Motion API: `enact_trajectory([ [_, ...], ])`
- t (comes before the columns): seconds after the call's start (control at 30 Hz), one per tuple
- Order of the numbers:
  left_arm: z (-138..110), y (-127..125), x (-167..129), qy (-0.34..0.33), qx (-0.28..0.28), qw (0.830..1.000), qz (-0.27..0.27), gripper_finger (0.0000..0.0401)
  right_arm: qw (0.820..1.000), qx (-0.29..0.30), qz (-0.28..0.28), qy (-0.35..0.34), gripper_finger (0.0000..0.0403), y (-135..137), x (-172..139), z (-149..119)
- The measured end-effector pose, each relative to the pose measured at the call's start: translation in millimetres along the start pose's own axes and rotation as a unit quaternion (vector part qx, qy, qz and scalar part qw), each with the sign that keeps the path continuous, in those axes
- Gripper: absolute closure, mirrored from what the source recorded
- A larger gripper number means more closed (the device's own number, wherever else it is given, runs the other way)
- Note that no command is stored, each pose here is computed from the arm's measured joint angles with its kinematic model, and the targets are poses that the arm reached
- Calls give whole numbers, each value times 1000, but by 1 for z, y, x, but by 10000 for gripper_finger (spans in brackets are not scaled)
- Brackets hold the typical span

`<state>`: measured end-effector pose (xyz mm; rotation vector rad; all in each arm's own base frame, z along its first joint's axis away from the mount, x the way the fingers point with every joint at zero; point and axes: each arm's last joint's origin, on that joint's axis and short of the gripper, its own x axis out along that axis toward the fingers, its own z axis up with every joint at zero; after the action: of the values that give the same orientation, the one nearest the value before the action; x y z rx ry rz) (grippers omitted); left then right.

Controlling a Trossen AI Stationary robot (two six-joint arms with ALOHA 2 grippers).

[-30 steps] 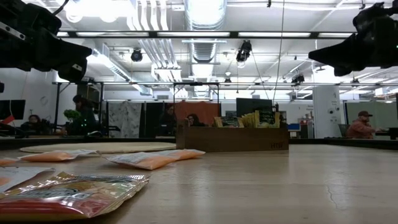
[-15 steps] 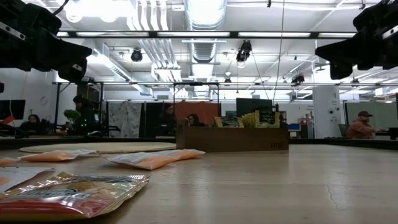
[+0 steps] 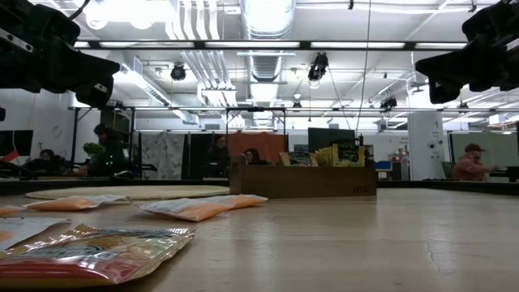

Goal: Pick & Place Tea
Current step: Put the orange tea bag into the middle section of the wooden organizer

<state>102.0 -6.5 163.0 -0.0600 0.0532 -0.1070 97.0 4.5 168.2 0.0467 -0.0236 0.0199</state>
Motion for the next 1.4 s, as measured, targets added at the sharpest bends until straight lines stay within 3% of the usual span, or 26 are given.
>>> enact_trajectory([
  [1.4,0,0,0,0,0,1000,0,401,1000,-24,-21,2,394,-5,0,0],
])
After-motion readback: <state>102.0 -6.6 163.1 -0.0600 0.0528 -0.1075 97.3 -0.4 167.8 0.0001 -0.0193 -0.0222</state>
